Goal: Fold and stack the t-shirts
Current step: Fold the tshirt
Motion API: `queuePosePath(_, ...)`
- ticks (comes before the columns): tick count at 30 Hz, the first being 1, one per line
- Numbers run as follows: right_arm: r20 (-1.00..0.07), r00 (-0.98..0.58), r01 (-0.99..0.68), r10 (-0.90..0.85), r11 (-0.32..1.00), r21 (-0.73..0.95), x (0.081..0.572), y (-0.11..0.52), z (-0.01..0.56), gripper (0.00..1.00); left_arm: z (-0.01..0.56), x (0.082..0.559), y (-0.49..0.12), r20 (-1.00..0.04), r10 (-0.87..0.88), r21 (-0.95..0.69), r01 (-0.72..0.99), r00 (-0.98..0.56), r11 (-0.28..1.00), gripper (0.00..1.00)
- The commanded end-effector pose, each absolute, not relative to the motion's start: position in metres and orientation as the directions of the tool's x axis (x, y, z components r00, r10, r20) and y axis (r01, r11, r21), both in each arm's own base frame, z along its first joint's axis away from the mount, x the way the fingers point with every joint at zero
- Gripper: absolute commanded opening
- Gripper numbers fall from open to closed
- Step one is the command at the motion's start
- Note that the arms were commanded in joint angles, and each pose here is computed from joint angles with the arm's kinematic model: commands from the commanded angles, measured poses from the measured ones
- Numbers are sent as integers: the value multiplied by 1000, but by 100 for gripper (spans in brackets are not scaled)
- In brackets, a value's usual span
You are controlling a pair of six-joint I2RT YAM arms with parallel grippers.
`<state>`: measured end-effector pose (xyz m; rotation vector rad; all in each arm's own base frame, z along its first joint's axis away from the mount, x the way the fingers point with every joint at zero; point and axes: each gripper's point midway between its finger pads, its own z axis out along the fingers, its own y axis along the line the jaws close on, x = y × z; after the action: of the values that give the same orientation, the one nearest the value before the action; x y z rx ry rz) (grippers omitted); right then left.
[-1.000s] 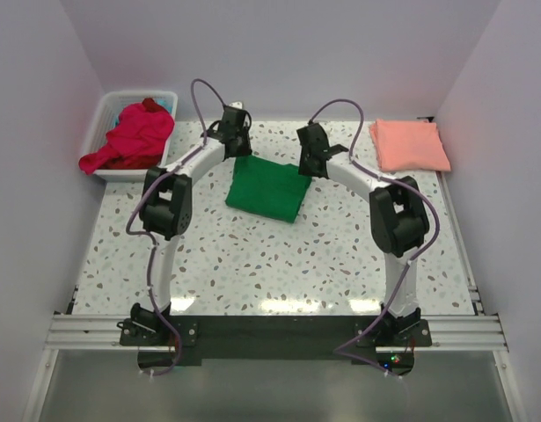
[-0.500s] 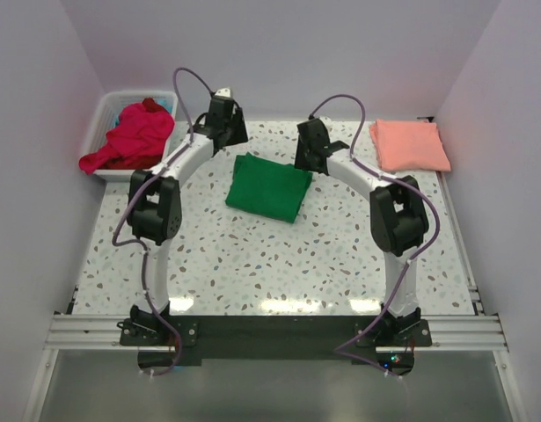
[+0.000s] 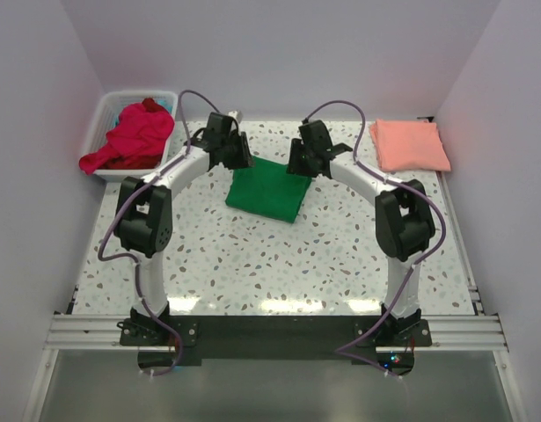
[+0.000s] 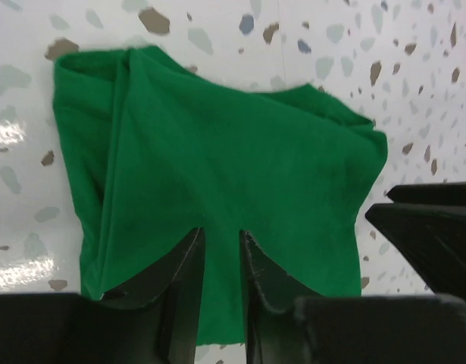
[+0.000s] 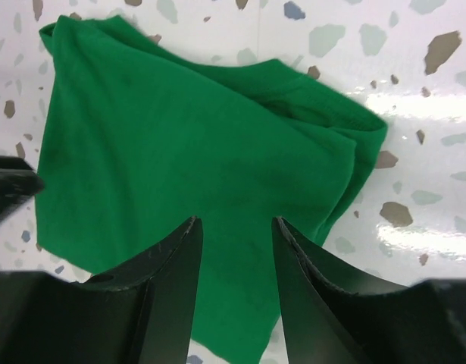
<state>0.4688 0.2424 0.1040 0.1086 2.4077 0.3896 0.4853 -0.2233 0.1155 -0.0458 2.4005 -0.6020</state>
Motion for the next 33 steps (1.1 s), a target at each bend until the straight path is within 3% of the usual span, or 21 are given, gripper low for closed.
queuePosePath(1,-575,-793,-79,201,902,424,456,267,118,45,111,464,-246,-538,-176,-505,148,-824,850,26)
queuePosePath(6,-524,-840,-136,139,881,453,436,285,109,45,93,468,-231,-534,-199,-439,68,-822,896,12)
queuePosePath(12,-416,-909,-200,4,873,444,401,295,80,43,71,450,-194,-494,-229,-297,-85,-839,951,6)
queuePosePath(24,-283,-954,-181,-96,939,292,351,252,35,41,17,382,-164,-383,-168,-156,-116,-908,981,3)
queuePosePath(33,-217,-968,-148,-123,984,101,344,215,12,39,19,344,-157,-352,-122,-95,-94,-928,991,3)
